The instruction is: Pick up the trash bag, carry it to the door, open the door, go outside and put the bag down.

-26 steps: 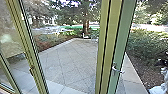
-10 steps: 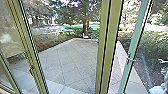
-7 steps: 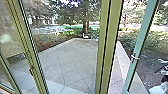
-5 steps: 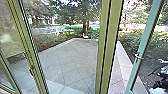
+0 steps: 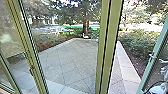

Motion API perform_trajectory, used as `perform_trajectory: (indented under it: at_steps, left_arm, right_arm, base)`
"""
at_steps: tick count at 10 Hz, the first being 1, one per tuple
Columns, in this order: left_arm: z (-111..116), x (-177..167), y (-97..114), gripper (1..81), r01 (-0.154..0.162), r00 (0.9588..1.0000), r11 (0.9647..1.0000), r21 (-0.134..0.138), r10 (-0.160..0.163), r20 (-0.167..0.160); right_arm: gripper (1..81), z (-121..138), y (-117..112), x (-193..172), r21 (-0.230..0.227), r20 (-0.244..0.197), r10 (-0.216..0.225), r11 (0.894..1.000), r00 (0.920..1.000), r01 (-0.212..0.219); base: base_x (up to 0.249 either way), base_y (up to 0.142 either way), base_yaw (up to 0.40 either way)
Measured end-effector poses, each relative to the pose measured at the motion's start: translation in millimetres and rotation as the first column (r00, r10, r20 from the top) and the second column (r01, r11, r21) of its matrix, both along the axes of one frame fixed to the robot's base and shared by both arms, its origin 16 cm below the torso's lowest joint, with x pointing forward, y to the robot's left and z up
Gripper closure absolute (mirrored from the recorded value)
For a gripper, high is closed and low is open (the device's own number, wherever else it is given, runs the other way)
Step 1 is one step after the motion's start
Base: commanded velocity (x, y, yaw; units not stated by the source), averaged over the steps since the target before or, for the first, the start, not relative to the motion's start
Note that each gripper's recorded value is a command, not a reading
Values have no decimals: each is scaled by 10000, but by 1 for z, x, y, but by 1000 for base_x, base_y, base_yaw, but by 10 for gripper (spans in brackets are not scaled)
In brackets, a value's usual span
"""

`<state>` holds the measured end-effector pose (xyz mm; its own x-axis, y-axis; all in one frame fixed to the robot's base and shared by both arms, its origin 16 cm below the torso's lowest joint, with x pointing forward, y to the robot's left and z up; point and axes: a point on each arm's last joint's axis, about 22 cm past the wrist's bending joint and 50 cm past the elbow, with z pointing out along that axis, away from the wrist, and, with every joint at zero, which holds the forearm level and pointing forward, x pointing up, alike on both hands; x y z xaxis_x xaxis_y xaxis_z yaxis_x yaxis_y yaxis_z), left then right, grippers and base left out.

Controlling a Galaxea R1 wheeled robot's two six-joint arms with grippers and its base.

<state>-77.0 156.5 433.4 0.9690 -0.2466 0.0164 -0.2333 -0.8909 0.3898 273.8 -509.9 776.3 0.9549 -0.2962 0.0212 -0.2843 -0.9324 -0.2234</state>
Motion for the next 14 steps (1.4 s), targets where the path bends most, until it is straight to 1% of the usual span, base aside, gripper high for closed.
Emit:
perform_trajectory:
  at_steps: [1, 2, 4, 6, 7, 8, 9, 10, 11, 12, 13, 14]
  left_arm:
    - [0, 0, 0, 811, -2, 10000, 10000, 0, 2, 11]
    - [0, 1, 2, 811, -1, 10000, 10000, 24, 1, 32]
    - [0, 2, 2, 811, -5, 10000, 10000, 28, 5, 50]
    - [-1, 2, 6, 811, 1, 10000, 10000, 77, -1, 53]
    - [-2, 3, 13, 811, 14, 10000, 9999, 156, -15, 63]
    - [-3, 5, 26, 811, 18, 9999, 9995, 314, -21, 110]
    - [-4, 8, 36, 811, -7, 9998, 9990, 436, -2, 219]
    - [-4, 12, 41, 811, -61, 9993, 9988, 496, 43, 359]
    - [-4, 14, 40, 811, -97, 9991, 9988, 484, 76, 420]
    - [-4, 14, 33, 811, -119, 9990, 9991, 404, 101, 440]
    - [-4, 14, 32, 811, -140, 9988, 9992, 369, 123, 465]
    - [-4, 16, 32, 811, -207, 9983, 9991, 374, 186, 557]
  right_arm:
    - [10, -18, 13, -18, 284, -50, 41, 9996, 10000, -40]
    - [10, -37, 24, -39, 474, -110, 159, 9988, 9998, -154]
    - [10, -69, 44, -72, 647, -66, 585, 9962, 9983, -580]
    - [10, -102, 77, -102, 1038, -83, 1028, 9894, 9947, -1014]
    - [10, -111, 88, -111, 1196, -130, 1158, 9863, 9932, -1134]
    - [10, -131, 108, -125, 1401, -83, 1347, 9813, 9909, -1322]
    - [10, -148, 116, -136, 1430, -169, 1349, 9810, 9907, -1311]
    - [10, -167, 116, -147, 1329, -279, 1286, 9834, 9913, -1238]
    - [10, -188, 112, -158, 1102, -408, 1197, 9873, 9920, -1146]
    - [10, -207, 118, -169, 1003, -499, 1190, 9885, 9916, -1136]
    - [10, -226, 136, -177, 1104, -456, 1251, 9867, 9911, -1194]
    - [10, -246, 167, -194, 1358, -499, 1350, 9825, 9896, -1272]
  base:
    - [0, 0, 0]
    - [0, 0, 0]
    - [0, 0, 0]
    - [0, 0, 0]
    - [0, 0, 0]
    - [0, 0, 0]
    - [0, 0, 0]
    - [0, 0, 0]
    - [0, 0, 0]
    - [0, 0, 0]
    - [0, 0, 0]
    - [0, 0, 0]
